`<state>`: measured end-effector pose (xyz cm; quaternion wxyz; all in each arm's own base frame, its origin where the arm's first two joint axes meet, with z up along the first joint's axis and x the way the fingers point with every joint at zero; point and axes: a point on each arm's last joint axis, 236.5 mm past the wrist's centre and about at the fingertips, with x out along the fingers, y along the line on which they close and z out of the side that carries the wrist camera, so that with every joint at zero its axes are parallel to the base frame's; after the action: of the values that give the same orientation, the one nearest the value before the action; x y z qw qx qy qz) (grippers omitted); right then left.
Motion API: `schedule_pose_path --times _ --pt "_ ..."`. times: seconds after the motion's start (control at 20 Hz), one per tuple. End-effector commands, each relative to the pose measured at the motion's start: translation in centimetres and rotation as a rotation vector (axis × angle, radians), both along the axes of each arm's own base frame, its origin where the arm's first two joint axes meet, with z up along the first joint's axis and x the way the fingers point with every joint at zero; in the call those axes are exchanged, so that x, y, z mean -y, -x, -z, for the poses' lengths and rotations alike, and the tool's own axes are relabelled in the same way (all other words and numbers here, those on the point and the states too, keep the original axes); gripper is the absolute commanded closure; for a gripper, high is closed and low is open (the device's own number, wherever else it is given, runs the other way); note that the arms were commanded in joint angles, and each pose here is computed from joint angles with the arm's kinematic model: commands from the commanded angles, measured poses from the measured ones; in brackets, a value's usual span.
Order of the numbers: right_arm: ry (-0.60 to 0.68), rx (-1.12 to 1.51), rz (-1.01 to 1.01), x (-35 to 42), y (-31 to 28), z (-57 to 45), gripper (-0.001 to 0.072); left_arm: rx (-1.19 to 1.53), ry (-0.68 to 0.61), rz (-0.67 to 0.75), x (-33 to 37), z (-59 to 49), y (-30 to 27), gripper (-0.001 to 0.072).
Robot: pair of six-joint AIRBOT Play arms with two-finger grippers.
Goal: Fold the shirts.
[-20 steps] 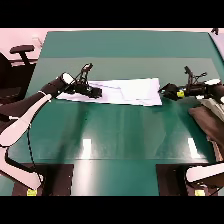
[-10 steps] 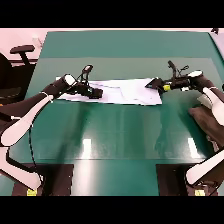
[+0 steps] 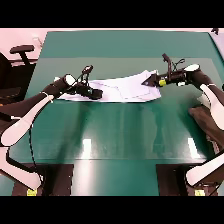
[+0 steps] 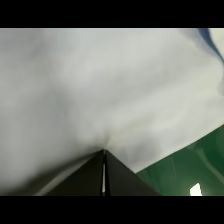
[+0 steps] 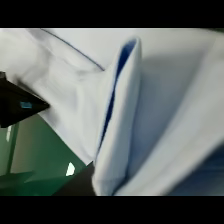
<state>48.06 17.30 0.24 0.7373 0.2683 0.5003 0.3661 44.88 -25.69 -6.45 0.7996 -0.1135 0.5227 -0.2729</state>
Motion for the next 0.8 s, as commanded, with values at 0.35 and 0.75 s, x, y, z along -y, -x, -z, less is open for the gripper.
schedule_pose_path --times 0.35,0.75 --pt "-0.192 0.245 -0.124 -13.3 3.1 -15.1 0.0688 -0.032 -0.019 0.010 -0.1 1.7 0.4 0.0683" --pt "-0.254 0.278 -0.139 -22.9 2.5 -16.9 0.0689 -0.055 -0.021 0.021 -0.1 2.2 0.9 0.0683"
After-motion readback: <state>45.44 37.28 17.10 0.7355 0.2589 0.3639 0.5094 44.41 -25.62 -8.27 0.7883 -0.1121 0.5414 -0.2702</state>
